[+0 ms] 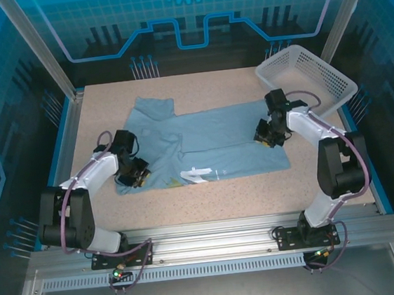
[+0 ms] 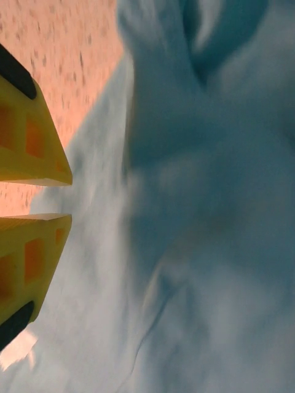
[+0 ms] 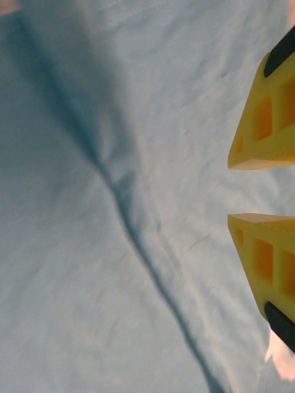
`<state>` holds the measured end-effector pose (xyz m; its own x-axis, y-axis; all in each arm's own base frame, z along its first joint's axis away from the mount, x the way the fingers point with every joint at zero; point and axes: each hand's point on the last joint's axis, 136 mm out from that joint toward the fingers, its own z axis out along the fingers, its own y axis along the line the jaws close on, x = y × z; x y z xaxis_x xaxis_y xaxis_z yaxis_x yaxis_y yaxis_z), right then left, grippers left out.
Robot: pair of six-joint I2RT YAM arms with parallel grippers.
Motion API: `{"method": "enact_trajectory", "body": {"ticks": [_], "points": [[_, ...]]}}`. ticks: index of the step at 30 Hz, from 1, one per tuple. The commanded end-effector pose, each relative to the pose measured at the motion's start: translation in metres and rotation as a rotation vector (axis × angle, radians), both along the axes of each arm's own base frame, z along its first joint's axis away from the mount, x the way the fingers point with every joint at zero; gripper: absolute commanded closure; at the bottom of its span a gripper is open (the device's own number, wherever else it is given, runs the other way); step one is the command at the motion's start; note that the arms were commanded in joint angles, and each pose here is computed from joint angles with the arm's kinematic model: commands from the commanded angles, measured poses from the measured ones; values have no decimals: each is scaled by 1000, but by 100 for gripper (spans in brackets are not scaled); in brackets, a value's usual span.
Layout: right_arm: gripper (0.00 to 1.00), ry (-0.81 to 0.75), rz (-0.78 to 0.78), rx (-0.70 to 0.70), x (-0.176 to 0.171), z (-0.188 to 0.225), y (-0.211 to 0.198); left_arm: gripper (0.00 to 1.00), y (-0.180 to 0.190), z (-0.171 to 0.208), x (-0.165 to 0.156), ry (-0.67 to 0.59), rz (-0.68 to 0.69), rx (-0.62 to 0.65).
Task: Fold and stack the t-shirts
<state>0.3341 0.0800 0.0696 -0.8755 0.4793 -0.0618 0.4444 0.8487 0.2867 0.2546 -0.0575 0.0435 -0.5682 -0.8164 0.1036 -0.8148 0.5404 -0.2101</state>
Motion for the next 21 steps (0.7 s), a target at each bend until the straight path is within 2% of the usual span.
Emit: {"method": "enact_trajectory", "body": {"ticks": [1, 8, 15, 21], "points": [[72, 130, -15, -61, -34, -26, -19, 80, 14, -11, -17, 91, 20, 1], [72, 336, -9, -187, -50, -62, -51, 81, 70, -27, 5, 118, 30, 113], [72, 385, 26, -261, -53, -70, -64, 81, 109, -27, 24, 118, 50, 136], [72, 382, 36, -283, -54, -70, -68, 80, 125, -23, 22, 129, 60, 150]]}}
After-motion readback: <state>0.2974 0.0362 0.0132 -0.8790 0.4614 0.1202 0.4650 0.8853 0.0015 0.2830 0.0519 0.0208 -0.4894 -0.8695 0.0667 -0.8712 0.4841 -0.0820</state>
